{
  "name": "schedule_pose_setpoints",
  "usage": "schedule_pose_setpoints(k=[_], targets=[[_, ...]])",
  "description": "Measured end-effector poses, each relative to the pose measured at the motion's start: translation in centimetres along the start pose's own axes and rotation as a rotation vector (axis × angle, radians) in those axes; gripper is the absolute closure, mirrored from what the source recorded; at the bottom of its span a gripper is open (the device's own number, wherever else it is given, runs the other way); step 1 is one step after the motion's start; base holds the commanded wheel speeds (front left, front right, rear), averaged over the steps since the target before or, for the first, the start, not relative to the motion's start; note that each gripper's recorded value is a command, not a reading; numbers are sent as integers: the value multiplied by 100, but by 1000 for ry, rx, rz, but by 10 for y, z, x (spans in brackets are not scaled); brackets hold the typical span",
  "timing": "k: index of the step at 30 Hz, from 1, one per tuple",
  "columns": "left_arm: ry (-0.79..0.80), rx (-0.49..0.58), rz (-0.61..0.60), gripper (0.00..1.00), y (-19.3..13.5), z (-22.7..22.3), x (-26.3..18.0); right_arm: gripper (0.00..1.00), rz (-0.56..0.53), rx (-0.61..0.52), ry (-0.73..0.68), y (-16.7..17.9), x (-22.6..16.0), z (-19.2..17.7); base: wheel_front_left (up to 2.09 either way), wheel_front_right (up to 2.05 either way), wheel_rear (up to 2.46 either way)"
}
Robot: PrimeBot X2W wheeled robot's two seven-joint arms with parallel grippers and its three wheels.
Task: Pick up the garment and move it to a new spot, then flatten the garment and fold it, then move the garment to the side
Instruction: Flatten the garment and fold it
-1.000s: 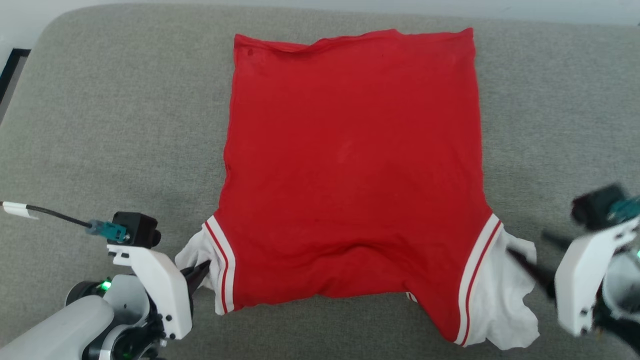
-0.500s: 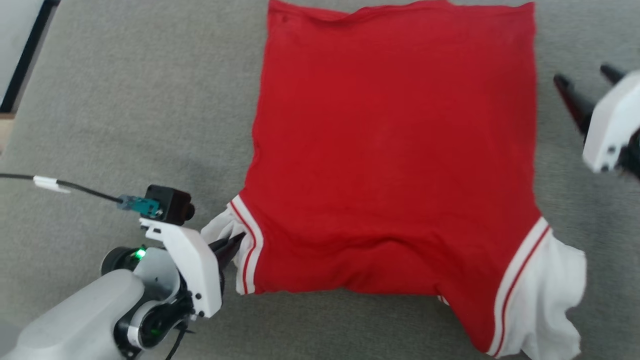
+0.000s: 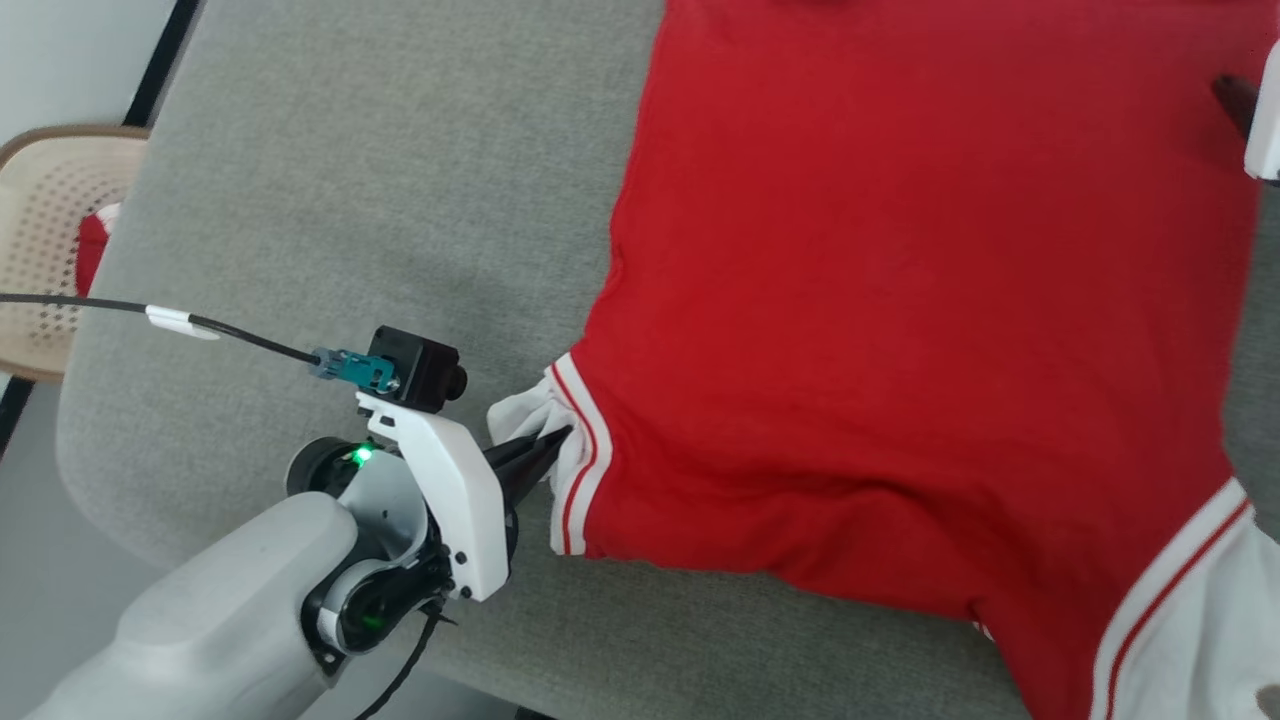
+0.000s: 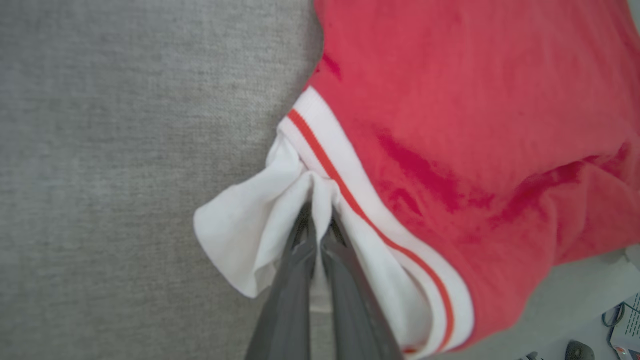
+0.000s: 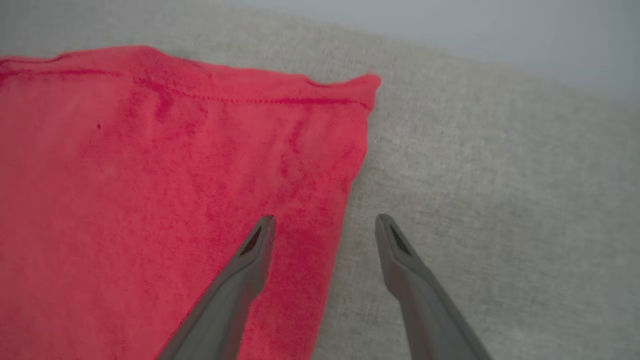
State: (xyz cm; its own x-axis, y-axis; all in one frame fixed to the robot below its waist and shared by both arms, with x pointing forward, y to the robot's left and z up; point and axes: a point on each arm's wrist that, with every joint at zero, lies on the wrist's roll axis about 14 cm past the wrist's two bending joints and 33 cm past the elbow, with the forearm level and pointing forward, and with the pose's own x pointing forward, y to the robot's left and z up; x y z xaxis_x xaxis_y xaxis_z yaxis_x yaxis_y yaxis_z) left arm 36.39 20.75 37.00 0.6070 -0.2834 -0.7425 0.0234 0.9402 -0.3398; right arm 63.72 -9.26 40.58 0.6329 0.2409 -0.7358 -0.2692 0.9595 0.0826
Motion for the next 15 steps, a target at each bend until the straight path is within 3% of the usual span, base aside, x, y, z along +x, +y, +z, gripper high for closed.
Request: schedule_pose_setpoints(k=[8, 9, 10, 11, 15], targets=[[-1, -28, 13, 100, 9, -5, 2, 0, 12, 43, 234, 10, 29, -35, 0, 0, 0], [-2, -30, 13, 100, 10, -5, 2, 4, 10, 33, 254, 11, 30, -37, 0, 0, 0], [-1, -31, 13, 100, 10, -5, 3, 68, 4, 9, 267, 12, 30, -39, 0, 0, 0], [-1, -32, 12, 100, 10, -5, 4, 100, -3, -4, 271, 11, 30, -39, 0, 0, 0], [-9, -31, 3, 100, 10, -3, 7, 100, -5, -44, 259, 12, 27, -39, 0, 0, 0]])
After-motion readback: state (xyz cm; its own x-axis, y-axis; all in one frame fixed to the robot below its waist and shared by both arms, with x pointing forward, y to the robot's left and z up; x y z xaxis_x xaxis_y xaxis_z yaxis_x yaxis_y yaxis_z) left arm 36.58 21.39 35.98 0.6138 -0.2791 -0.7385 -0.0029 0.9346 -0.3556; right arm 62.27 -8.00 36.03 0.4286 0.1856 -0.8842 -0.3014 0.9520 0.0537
